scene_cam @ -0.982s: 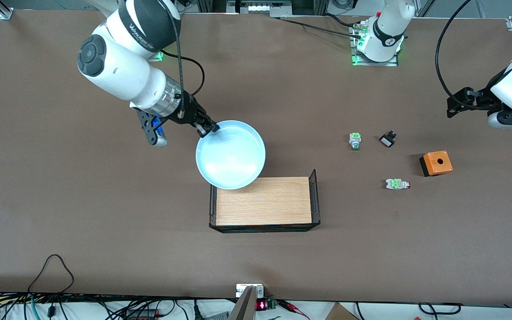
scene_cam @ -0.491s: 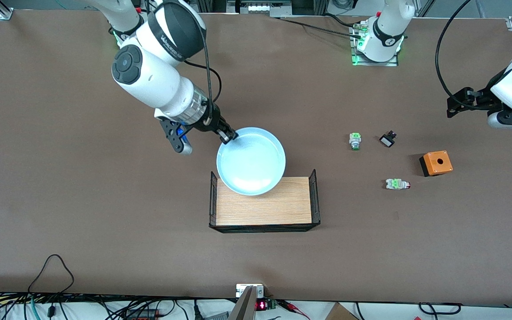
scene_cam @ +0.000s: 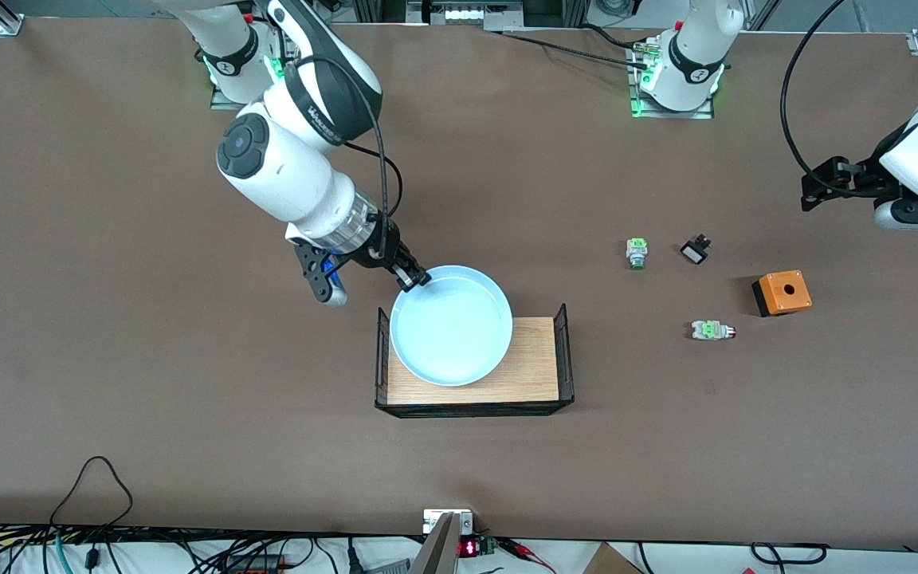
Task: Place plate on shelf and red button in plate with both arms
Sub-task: 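Lift the plate and carry it over the wooden tray, then lower the plate onto the wooden tray and open the right gripper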
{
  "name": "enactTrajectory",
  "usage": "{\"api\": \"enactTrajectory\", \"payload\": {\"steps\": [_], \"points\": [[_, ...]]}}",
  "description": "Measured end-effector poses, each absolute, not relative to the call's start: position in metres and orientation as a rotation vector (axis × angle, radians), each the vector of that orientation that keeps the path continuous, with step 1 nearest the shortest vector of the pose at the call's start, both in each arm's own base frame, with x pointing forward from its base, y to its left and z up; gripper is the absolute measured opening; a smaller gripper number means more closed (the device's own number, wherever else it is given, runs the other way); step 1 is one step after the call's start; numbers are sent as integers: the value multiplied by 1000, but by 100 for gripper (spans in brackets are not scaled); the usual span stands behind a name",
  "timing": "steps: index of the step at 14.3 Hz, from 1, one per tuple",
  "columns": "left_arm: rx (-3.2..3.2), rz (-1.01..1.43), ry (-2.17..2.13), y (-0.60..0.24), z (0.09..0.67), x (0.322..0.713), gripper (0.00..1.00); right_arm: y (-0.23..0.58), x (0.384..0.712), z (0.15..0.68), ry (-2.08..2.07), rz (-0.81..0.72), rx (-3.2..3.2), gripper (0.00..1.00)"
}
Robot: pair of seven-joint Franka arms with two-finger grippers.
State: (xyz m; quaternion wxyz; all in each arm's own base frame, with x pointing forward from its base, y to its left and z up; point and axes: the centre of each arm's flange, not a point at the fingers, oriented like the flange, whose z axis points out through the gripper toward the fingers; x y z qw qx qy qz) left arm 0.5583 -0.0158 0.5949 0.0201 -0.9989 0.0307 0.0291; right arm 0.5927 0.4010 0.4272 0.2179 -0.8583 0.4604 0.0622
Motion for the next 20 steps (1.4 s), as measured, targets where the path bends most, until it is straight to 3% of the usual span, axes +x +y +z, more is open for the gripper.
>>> {"api": "enactTrajectory", "payload": {"steps": [20], "points": [[-3099,90,96,-16,595,558,100,408,609,375,1227,90,-2368,3]]}}
